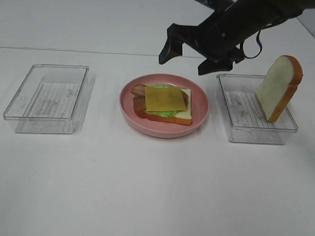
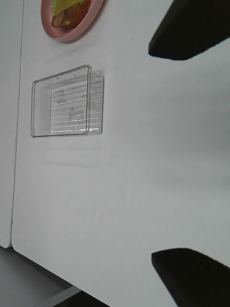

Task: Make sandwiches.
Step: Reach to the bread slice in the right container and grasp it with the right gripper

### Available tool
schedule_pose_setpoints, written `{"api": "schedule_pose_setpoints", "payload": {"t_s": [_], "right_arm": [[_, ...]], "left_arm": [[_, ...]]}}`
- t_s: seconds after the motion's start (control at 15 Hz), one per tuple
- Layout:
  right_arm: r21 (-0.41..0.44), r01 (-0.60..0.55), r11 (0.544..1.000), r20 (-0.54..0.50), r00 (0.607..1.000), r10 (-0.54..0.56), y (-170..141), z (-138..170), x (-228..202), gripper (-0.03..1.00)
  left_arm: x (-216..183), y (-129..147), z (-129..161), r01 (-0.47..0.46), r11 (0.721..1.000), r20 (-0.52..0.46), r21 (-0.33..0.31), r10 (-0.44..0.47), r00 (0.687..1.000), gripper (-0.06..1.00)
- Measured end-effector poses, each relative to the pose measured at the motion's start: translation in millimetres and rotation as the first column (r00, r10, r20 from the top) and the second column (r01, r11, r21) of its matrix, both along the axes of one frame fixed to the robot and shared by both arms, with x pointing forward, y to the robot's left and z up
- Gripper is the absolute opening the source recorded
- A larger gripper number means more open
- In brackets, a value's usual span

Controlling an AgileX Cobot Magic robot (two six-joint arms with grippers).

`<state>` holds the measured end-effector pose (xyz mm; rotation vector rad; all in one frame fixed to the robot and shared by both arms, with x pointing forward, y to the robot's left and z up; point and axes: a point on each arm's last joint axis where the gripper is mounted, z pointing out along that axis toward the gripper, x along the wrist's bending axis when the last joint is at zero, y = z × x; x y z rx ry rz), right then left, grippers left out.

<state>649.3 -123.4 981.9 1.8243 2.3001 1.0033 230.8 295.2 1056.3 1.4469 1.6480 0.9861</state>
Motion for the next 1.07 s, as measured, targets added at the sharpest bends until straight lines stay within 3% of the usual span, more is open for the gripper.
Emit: {"api": "schedule_pose_setpoints", "payload": {"t_s": [0.2, 0.27, 0.4, 0.47, 0.6, 0.8, 0.93, 1.07], "right_arm": [[0.003, -0.011, 1.000, 0.086, 0.996, 0.011, -5.5, 47.3, -11.8, 0.96], [-0.049, -0.009, 0.999, 0.112, 0.994, 0.014, -12.8, 74.1, -17.1, 0.96], [-0.130, 0.031, 0.991, 0.095, 0.995, -0.019, -27.7, 95.7, -15.5, 0.96], [-0.243, 0.100, 0.965, 0.070, 0.994, -0.085, -59.9, 116.4, -9.0, 0.96], [-0.270, 0.156, 0.950, 0.045, 0.988, -0.150, -86.7, 123.7, -0.9, 0.96], [-0.308, 0.245, 0.919, -0.044, 0.961, -0.271, -139.9, 102.2, 21.6, 0.96], [-0.353, 0.265, 0.897, -0.153, 0.930, -0.335, -173.1, 65.9, 33.6, 0.96], [-0.371, 0.258, 0.892, -0.182, 0.922, -0.342, -181.4, 52.4, 37.4, 0.96]], "left_arm": [[0.0, 0.0, 0.0, 0.000, 1.000, 0.000, 0.000, 0.000, 1.000, 0.99], [0.0, 0.0, 0.0, 0.000, 1.000, 0.000, 0.000, 0.000, 1.000, 0.99], [0.0, 0.0, 0.0, 0.000, 1.000, 0.000, 0.000, 0.000, 1.000, 0.99], [0.0, 0.0, 0.0, 0.000, 1.000, 0.000, 0.000, 0.000, 1.000, 0.99], [0.0, 0.0, 0.0, 0.000, 1.000, 0.000, 0.000, 0.000, 1.000, 0.99], [0.0, 0.0, 0.0, 0.000, 1.000, 0.000, 0.000, 0.000, 1.000, 0.99], [0.0, 0.0, 0.0, 0.000, 1.000, 0.000, 0.000, 0.000, 1.000, 0.99], [0.0, 0.0, 0.0, 0.000, 1.000, 0.000, 0.000, 0.000, 1.000, 0.99]]}}
